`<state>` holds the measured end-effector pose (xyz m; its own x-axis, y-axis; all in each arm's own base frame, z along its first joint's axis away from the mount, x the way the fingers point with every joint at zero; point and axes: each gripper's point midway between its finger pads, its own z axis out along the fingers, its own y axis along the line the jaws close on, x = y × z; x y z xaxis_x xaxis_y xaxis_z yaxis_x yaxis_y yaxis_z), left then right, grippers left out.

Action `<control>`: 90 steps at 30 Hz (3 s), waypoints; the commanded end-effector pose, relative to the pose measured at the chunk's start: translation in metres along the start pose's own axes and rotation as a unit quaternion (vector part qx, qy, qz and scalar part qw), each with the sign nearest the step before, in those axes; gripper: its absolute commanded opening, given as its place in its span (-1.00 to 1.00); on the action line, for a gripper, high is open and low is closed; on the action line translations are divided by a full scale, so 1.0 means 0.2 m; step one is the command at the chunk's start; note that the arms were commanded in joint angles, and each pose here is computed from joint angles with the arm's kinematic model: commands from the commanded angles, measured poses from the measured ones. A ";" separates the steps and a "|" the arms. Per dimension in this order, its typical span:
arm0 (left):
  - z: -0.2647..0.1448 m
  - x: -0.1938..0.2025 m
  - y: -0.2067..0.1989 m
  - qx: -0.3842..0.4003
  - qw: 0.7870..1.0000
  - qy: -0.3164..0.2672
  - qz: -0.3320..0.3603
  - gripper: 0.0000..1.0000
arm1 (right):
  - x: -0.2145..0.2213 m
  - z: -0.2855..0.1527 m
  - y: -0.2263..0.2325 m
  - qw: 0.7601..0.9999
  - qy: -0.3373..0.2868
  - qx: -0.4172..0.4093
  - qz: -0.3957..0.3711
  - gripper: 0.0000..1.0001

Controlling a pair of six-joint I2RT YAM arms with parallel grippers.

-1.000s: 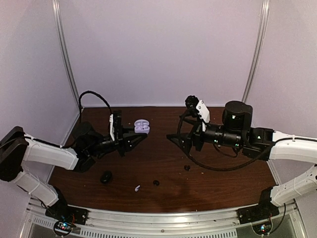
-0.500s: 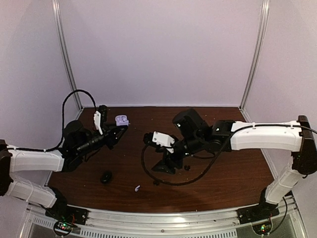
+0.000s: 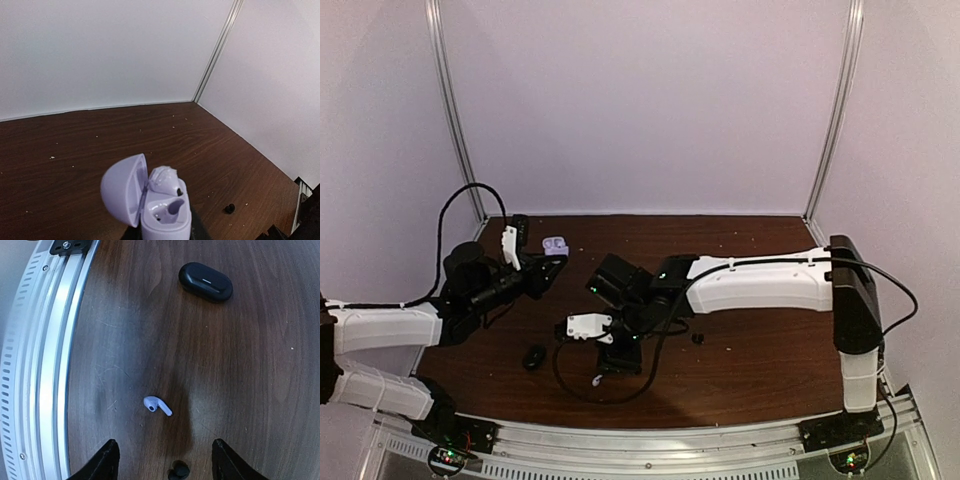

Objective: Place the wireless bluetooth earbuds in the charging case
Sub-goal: Move the left earbud to the corner of the board.

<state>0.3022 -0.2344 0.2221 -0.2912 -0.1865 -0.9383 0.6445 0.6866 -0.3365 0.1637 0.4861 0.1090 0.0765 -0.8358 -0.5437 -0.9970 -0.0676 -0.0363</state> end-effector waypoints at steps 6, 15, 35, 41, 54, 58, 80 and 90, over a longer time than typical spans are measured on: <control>-0.02 -0.06 -0.01 0.007 1.000 -0.025 -0.003 -1.00 | 0.04 0.17 0.08 0.997 0.066 -0.018 -0.043 0.17; 0.00 -0.04 -0.02 0.015 1.000 -0.018 -0.008 -1.00 | 0.12 0.29 0.08 0.994 0.095 -0.015 -0.045 0.06; 0.00 -0.03 -0.01 0.015 1.000 -0.019 -0.007 -1.00 | 0.08 0.40 0.06 0.995 0.086 -0.006 -0.059 -0.20; 0.00 -0.03 -0.01 0.013 1.000 -0.018 -0.006 -1.00 | 0.15 0.42 0.06 0.993 0.108 -0.008 -0.052 -0.46; 0.02 -0.03 0.00 0.012 1.000 -0.015 -0.003 -1.00 | 0.50 0.27 0.09 0.986 0.162 0.007 0.031 -0.83; 0.02 -0.02 0.00 0.012 1.000 -0.014 -0.003 -1.00 | 0.69 0.19 0.09 0.977 0.197 0.014 0.078 -0.86; 0.03 -0.01 -0.01 0.023 1.000 -0.013 0.004 -1.00 | 1.08 0.01 -0.03 0.927 0.311 0.052 0.203 -0.47; 0.02 -0.01 -0.02 0.024 1.000 -0.016 0.008 -1.00 | 0.97 0.08 -0.04 0.932 0.308 0.048 0.185 -0.49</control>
<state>0.3044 -0.2405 0.2075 -0.3253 -0.1745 -0.9294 0.6532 0.6692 -0.3543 0.1957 0.3449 0.0176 -0.3233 -0.9449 -0.0519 -0.9453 0.3250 -0.0287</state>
